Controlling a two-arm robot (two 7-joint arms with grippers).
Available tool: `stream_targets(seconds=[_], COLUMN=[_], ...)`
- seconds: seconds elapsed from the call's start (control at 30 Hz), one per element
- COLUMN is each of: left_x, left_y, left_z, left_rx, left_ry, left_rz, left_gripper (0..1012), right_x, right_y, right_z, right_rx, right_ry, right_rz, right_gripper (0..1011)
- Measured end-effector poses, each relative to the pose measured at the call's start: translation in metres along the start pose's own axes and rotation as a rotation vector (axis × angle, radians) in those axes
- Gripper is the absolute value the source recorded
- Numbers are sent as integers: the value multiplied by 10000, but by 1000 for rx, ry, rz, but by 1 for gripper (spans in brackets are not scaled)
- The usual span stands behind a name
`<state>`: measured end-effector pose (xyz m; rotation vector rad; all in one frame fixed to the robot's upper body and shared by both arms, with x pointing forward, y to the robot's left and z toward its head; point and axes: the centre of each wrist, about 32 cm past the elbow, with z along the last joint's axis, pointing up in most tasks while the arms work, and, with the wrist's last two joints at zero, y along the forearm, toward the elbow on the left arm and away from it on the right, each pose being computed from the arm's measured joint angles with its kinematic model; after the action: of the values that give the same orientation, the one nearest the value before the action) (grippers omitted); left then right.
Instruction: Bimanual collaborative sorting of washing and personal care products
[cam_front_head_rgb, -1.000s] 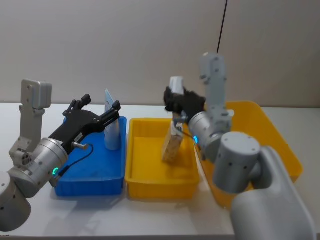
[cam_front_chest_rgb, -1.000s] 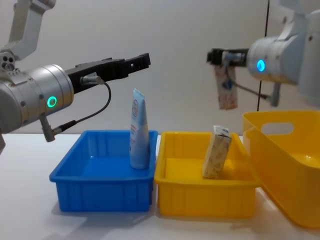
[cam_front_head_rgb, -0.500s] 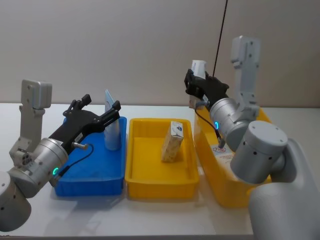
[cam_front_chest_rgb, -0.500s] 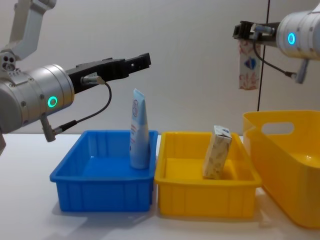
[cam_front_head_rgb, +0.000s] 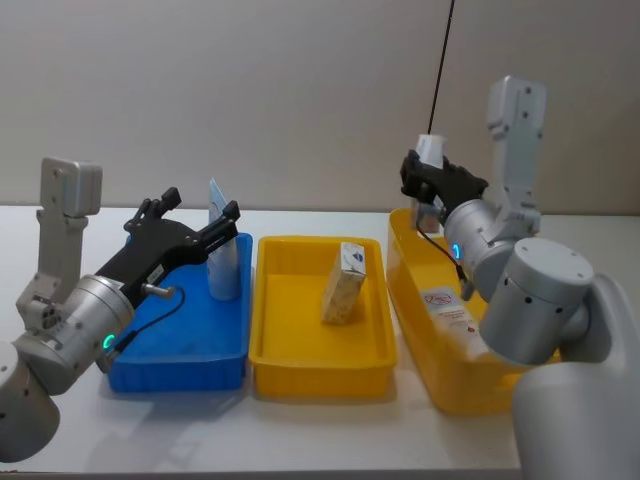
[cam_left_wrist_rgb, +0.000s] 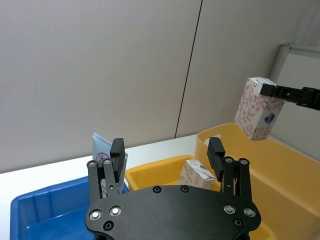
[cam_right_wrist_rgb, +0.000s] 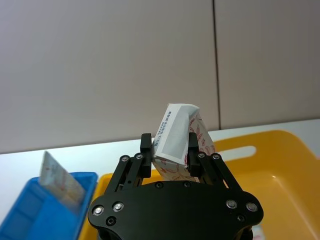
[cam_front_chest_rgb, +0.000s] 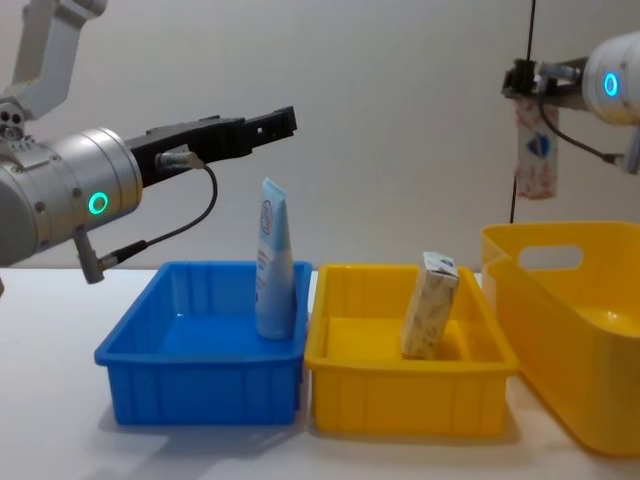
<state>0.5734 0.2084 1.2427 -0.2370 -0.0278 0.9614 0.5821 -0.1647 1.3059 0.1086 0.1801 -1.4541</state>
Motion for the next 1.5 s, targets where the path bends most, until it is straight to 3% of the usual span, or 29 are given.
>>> stream_targets(seconds=[0.3, 0.53, 0.97, 1.5], left_x=[0, 0, 0, 0], left_y=[0, 0, 0, 0], left_z=[0, 0, 0, 0], left_rx=[0, 0, 0, 0], left_ry=[0, 0, 0, 0], left_rz=[0, 0, 0, 0], left_gripper=[1000, 1000, 1000, 1001], right_x=[56, 84, 101, 105], right_y=[63, 145, 236, 274], right_z=[-42, -100, -159, -179], right_rx=[-42, -106, -171, -195], right_ry=[-41, -69, -92, -105], right_rz=[-122, -207, -278, -305], right_gripper=[374, 374, 373, 884])
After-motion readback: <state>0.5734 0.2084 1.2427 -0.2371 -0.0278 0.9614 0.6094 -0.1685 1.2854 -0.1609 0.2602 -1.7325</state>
